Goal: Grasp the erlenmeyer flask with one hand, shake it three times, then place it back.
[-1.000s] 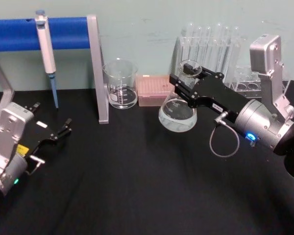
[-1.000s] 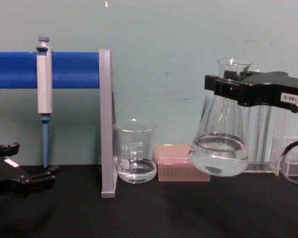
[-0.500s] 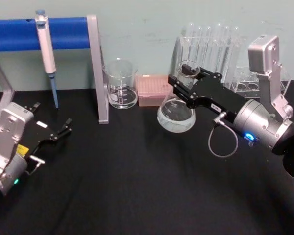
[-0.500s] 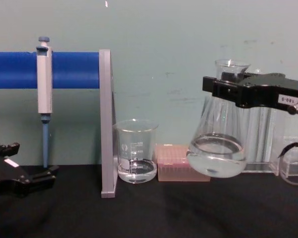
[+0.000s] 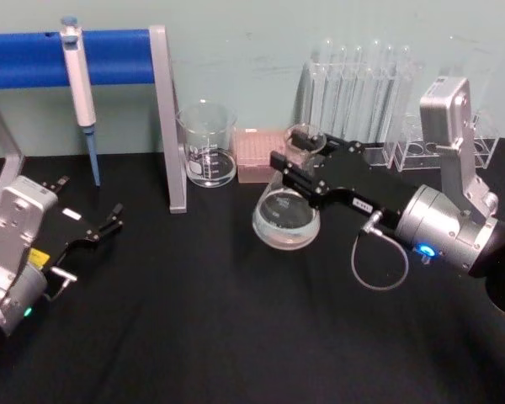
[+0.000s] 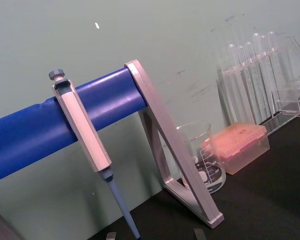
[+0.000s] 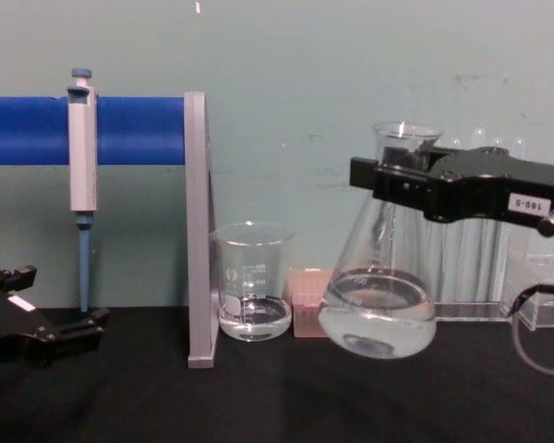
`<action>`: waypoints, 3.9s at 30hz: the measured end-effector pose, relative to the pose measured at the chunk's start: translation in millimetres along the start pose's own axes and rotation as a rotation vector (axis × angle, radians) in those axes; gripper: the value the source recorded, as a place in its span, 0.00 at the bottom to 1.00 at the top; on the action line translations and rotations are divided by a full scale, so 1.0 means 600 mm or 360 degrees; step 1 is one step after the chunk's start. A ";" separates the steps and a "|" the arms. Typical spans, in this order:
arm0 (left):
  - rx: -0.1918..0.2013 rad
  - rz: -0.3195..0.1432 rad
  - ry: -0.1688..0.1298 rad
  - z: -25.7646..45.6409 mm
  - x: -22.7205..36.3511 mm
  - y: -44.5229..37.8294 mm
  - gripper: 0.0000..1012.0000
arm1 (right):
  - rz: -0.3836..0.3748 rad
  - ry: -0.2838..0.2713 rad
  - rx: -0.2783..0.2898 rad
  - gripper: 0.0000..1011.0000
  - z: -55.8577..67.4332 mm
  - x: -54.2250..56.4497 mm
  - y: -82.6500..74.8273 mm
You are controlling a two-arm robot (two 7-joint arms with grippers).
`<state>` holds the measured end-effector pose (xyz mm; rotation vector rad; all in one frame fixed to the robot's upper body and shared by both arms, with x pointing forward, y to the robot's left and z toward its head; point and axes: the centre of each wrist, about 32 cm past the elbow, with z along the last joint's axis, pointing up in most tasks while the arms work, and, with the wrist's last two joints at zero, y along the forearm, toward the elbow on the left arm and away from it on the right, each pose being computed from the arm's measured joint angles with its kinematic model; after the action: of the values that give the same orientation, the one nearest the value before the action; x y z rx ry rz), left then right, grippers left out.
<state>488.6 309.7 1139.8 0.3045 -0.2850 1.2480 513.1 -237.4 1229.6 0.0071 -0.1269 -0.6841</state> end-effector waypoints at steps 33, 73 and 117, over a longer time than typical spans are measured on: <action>0.0000 0.0000 0.0000 0.000 0.0000 0.000 0.99 | 0.0469 -0.0047 0.0044 0.45 -0.003 -0.023 -0.010; 0.0000 0.0000 0.0000 0.000 0.0000 0.000 0.99 | 0.0254 -0.0028 0.0063 0.45 -0.007 -0.020 -0.003; 0.0000 0.0000 0.0000 0.000 0.0000 0.000 0.99 | -0.0964 0.0008 -0.0055 0.45 -0.019 -0.014 0.034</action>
<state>488.6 309.7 1139.8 0.3044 -0.2850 1.2480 520.8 -216.7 1218.6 0.0144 -0.1083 -1.2908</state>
